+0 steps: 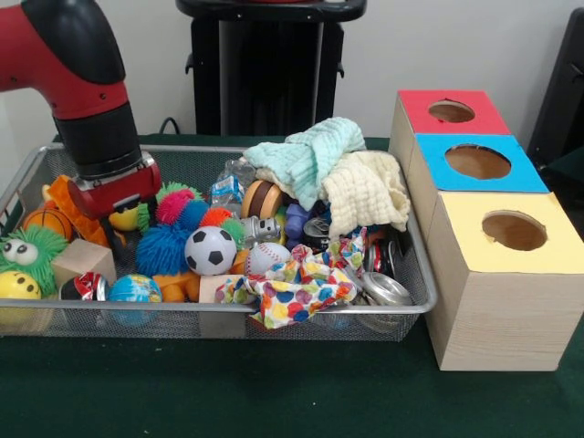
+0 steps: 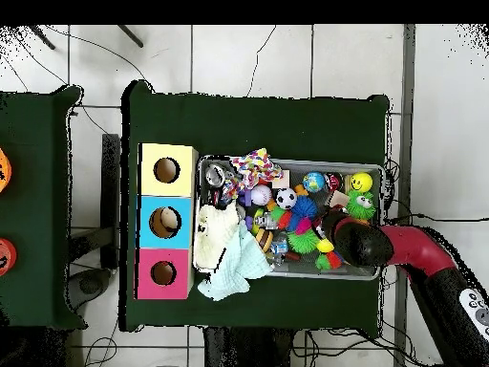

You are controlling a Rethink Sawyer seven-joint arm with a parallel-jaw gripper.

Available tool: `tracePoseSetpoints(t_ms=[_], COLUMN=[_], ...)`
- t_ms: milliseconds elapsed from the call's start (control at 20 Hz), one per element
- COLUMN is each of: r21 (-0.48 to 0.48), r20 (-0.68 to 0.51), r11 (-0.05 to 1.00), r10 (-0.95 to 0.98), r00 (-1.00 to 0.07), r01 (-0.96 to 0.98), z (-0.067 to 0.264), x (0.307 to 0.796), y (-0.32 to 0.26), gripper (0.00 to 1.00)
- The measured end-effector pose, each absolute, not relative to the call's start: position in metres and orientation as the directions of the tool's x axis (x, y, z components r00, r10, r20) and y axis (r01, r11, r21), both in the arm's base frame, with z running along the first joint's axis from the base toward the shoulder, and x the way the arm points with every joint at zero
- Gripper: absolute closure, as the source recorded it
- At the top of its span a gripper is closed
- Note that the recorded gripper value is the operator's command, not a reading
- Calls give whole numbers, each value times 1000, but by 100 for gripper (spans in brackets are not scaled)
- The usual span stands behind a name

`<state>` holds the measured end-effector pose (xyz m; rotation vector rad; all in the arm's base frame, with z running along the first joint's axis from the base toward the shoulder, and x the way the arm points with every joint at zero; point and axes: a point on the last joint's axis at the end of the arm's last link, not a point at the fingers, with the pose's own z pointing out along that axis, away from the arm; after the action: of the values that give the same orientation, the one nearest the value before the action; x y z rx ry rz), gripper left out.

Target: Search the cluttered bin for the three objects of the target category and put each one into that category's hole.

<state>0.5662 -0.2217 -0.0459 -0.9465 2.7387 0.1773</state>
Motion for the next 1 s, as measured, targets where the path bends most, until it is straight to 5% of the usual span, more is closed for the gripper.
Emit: tracePoseSetpoints(t_ms=[1000], r21=[-21], r20=[-238], r11=[835], r10=[-539], r00=[-808], r01=[-550], z=[-16], x=[543], y=[-293], gripper=[0])
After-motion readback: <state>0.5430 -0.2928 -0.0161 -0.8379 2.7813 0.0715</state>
